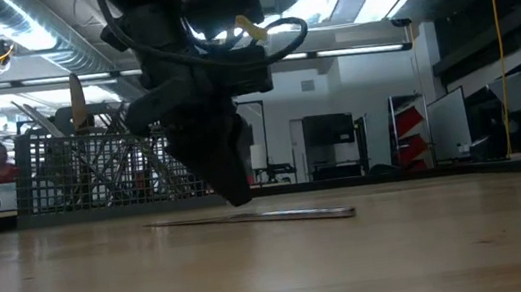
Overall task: Sort silverware
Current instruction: Put the silver table knife into the silverware rack
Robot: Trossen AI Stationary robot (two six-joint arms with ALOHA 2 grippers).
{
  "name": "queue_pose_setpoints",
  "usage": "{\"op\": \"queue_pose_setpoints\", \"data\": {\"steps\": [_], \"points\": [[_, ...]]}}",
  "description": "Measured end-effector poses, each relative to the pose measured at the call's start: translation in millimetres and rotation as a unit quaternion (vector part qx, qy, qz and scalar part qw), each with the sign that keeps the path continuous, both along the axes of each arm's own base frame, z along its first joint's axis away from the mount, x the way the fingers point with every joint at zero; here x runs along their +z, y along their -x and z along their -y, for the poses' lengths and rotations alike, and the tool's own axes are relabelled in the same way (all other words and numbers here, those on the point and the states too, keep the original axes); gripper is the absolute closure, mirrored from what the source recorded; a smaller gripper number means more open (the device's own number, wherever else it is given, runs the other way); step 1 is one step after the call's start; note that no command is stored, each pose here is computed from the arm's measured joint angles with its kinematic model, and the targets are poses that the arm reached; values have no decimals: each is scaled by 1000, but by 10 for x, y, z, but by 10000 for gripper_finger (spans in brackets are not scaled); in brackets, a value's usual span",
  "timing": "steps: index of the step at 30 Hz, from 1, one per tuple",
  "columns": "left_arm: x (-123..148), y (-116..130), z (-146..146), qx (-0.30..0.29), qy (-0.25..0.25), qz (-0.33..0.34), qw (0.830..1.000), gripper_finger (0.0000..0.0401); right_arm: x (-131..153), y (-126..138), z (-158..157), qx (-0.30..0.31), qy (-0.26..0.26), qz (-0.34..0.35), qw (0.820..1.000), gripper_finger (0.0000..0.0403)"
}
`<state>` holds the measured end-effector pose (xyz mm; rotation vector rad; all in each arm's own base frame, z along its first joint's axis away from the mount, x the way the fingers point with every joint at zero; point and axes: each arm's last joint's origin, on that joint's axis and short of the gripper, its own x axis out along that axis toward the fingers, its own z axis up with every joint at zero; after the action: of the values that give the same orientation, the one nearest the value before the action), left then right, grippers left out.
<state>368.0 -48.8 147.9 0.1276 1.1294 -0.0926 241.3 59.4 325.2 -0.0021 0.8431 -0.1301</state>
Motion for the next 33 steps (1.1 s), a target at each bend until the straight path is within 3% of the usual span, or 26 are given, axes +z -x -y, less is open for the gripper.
{"op": "queue_pose_setpoints", "data": {"steps": [18, 28, 33], "points": [[-223, -32, 25, 7, -2, -27, 1000, 301, 141, 191, 55, 0, -5, 18, 1000, 379], [-236, 68, 15, 56, 28, -84, 995, 373, 415, 598, 171, 0, -17, 77, 997, 379], [-232, 82, 17, 72, 43, -90, 992, 374, 513, 754, 228, -15, -9, 110, 994, 379]]}}
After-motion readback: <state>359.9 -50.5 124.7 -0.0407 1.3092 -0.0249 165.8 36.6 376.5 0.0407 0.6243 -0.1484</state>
